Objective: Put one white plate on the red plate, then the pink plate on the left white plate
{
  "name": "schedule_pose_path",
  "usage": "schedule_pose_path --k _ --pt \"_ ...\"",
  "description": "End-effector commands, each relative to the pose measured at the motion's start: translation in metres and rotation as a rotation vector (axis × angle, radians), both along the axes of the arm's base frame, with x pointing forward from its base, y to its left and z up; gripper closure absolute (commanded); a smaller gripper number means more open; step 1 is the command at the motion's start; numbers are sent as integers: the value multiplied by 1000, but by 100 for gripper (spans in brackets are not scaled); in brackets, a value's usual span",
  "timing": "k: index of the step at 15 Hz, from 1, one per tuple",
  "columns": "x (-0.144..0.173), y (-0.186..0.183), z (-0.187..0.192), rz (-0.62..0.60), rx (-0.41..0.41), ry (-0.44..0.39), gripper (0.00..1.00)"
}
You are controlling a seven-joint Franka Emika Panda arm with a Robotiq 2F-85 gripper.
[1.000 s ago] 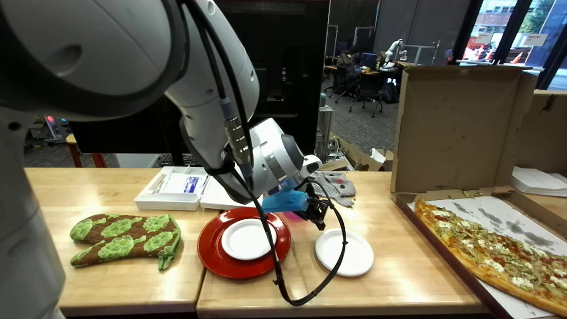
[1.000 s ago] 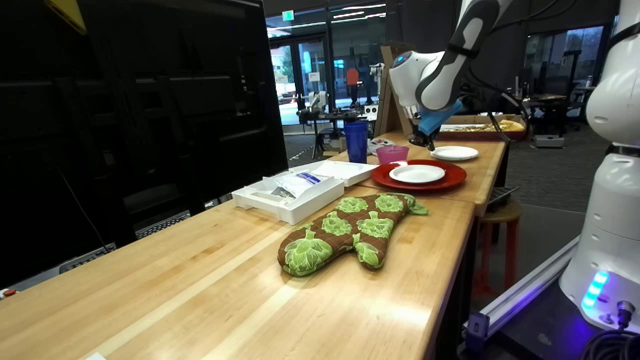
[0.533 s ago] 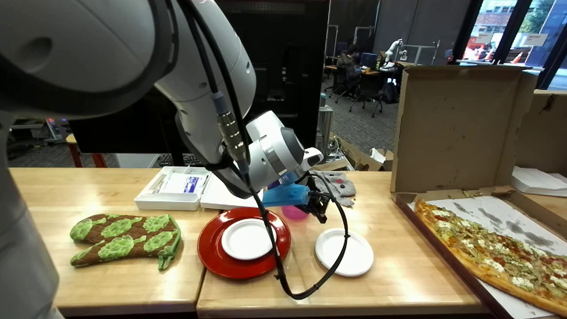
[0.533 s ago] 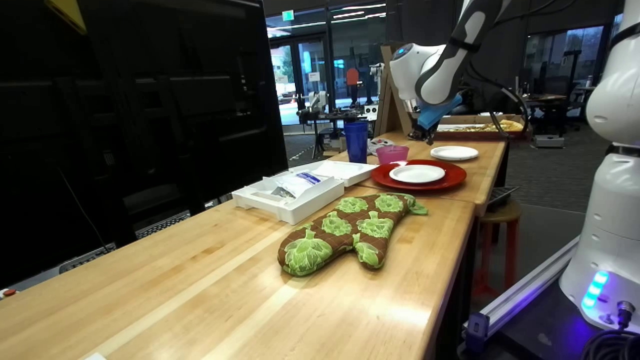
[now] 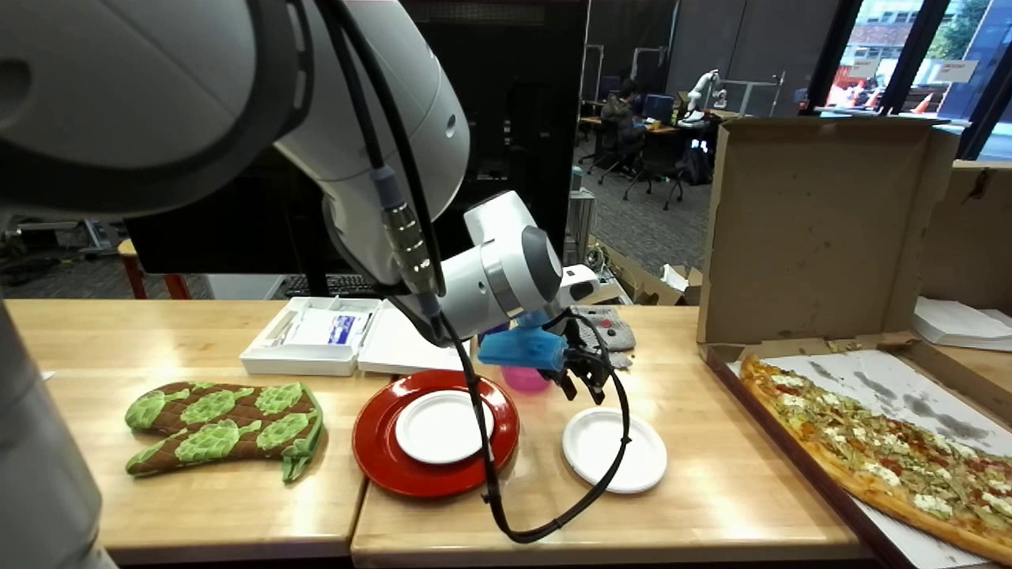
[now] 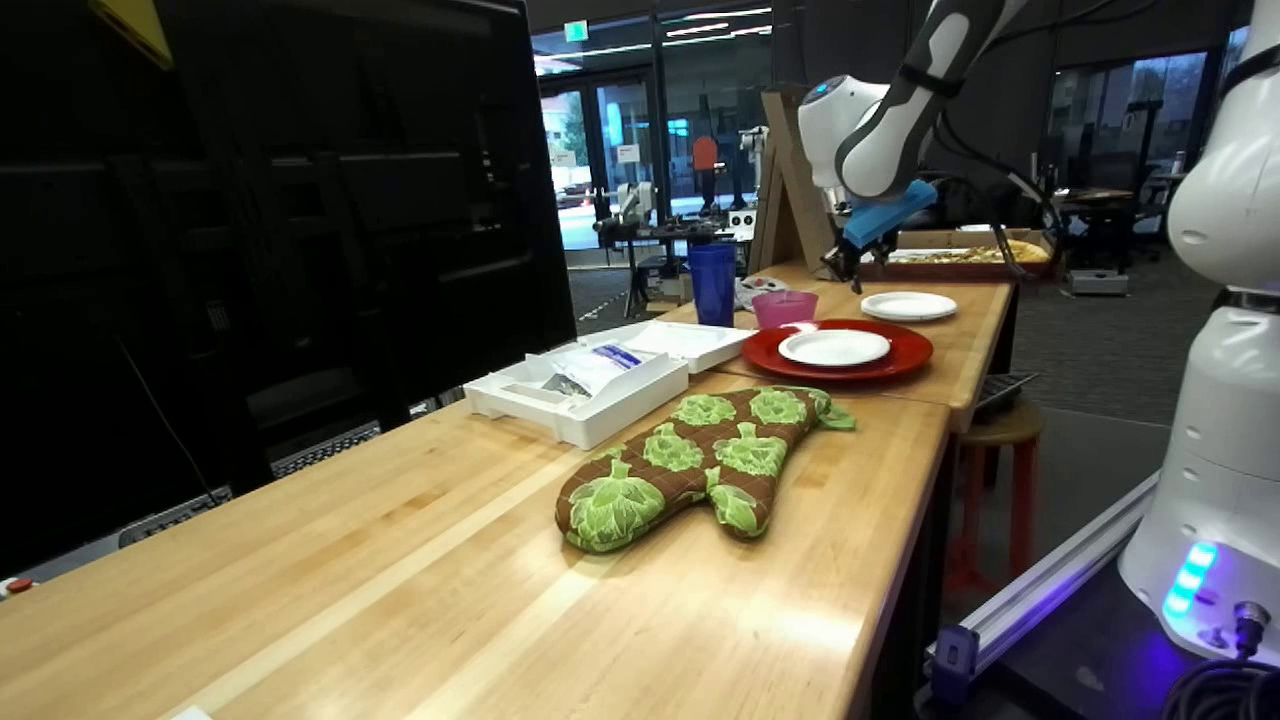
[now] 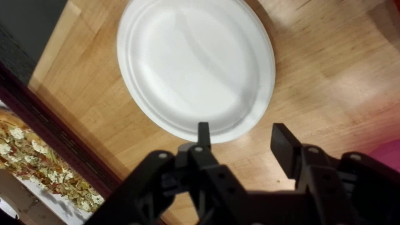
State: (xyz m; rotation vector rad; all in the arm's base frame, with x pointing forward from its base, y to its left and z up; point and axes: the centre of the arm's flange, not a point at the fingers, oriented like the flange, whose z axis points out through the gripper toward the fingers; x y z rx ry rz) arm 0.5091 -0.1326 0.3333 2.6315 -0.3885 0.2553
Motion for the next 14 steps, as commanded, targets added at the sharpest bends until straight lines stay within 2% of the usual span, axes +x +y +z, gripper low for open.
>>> schedule_pose_path --k 1,3,8,10,14 --pt "-8 -16 9 -14 66 -20 15" --pt "-8 -22 11 -20 99 -30 1" --pt "-3 -20 9 16 191 -15 0" --pt "-1 -12 9 48 198 7 0" --pt "2 6 17 103 196 -3 0"
